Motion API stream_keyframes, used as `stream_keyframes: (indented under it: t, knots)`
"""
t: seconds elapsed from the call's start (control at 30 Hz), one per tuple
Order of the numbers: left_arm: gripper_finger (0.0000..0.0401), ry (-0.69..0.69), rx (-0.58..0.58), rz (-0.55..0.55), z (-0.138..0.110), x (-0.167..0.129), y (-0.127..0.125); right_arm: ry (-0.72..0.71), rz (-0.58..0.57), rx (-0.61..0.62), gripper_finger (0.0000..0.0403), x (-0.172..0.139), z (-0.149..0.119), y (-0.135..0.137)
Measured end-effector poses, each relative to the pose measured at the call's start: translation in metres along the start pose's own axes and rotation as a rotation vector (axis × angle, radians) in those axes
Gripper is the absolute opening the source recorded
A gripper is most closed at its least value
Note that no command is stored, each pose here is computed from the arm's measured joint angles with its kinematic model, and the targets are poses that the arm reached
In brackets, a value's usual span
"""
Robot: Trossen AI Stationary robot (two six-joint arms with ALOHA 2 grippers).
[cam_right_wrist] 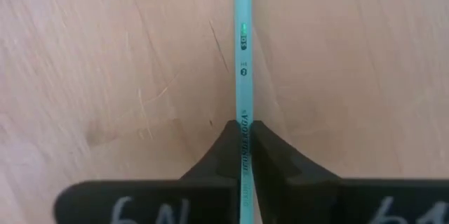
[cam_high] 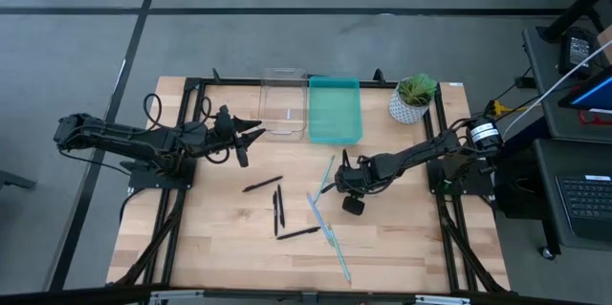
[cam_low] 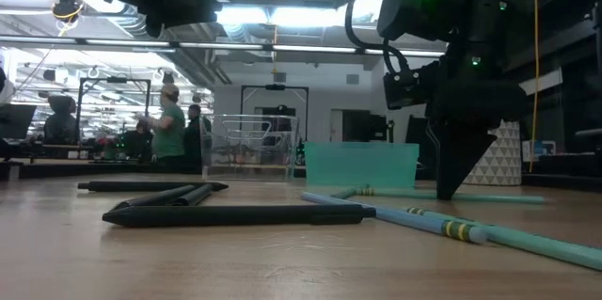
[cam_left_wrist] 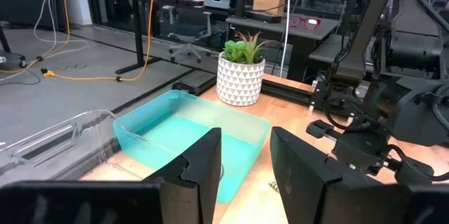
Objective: Sort pens & pencils
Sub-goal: Put the light blue pencil into the light blue bin
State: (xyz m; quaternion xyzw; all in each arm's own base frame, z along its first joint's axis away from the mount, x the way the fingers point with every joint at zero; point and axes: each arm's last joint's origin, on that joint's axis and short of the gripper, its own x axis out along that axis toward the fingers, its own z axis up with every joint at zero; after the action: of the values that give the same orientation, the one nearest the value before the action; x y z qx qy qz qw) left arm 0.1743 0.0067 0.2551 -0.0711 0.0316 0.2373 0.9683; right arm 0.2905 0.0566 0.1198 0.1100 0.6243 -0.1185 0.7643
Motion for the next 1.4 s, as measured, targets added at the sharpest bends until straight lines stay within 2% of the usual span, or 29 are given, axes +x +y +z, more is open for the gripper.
stream_keyframes:
  t: [0.4,0.63,0.8,0.93,1.03,1.2,1.3,1.4]
  knots:
    - [0.0118,0.0,0.0,0.0,0.0,0.0,0.0,-0.029,0.037,-0.023,0.0,-0.032,0.007,0.002]
    - [0.0118,0.0,0.0,0.0,0.0,0.0,0.0,-0.036,0.026,-0.01,0.001,-0.036,0.007,0.001]
    - [0.0118,0.0,0.0,-0.004,0.0,0.0,0.0,0.011,0.035,0.061,0.0006,-0.046,-0.002,0.002]
    - [0.0118,0.008,0.004,-0.009,-0.001,0.0,0.0,0.003,0.076,0.033,0.0007,-0.061,-0.021,0.019]
    - [0.0118,0.008,0.004,-0.008,-0.001,0.0,0.0,-0.089,0.111,-0.012,0.0009,-0.072,-0.035,0.034]
    - [0.0118,0.007,-0.001,-0.008,0.0,0.0,0.0,-0.372,0.181,-0.091,0.0003,-0.073,-0.058,0.059]
    - [0.0118,0.005,-0.002,-0.008,-0.001,0.001,-0.001,-0.44,0.253,-0.135,0.0004,-0.062,-0.069,0.068]
    - [0.0118,0.004,-0.002,-0.004,-0.001,0.001,-0.001,-0.449,0.282,-0.153,0.0003,-0.056,-0.077,0.071]
